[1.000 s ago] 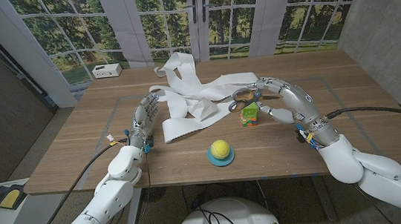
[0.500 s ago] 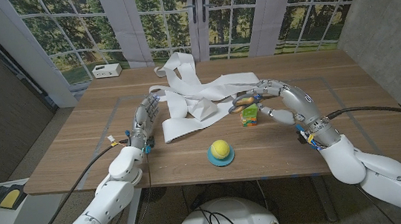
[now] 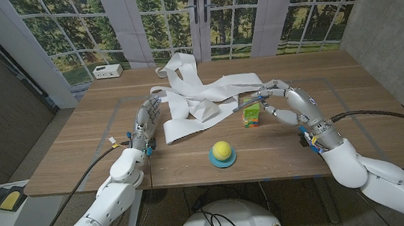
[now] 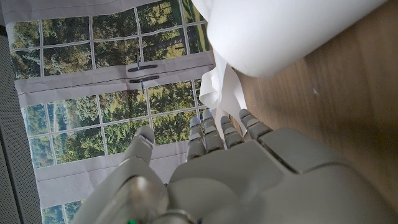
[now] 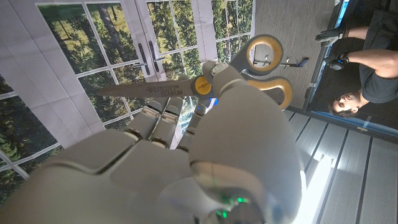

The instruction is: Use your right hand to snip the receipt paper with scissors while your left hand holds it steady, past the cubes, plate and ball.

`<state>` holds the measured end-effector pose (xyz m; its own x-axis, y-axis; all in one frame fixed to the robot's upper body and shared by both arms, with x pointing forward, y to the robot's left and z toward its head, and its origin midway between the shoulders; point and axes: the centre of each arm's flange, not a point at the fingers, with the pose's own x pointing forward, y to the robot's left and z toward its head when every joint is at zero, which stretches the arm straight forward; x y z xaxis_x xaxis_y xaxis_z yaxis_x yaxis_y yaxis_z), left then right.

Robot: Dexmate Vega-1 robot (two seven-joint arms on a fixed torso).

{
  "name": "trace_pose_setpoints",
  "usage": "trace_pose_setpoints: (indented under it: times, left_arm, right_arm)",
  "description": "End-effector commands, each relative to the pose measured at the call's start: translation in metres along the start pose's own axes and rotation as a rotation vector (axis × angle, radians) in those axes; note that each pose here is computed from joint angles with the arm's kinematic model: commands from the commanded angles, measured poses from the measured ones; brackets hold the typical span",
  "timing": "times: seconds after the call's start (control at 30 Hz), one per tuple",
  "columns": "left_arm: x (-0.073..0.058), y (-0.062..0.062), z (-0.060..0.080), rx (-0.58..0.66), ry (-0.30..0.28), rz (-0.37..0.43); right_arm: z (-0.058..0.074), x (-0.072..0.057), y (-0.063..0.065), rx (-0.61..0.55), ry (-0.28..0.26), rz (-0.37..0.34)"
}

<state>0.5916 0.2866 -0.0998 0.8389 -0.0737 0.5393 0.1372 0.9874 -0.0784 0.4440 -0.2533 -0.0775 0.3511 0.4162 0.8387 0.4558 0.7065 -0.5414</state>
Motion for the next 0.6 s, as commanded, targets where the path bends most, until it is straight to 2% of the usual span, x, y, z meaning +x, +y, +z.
trace_pose_setpoints:
  times: [0.03,0.3,0.6]
  left_arm:
    - [-0.0031,-0.0014,0.0009,-0.002,0.000,0.000]
    - [-0.0052,-0.0033,0.0005,-0.004,0.001,-0.001]
    - [-0.0077,-0.0063,-0.0011,-0.007,0.002,-0.003]
  right_arm:
    - [-0.0020,-0.0070,0.0019,0.103,0.034,-0.078]
    - [-0.0017,-0.0089,0.0037,0.142,0.044,-0.097]
    - [0.0020,-0.0117,-0.0002,0.100,0.040,-0.078]
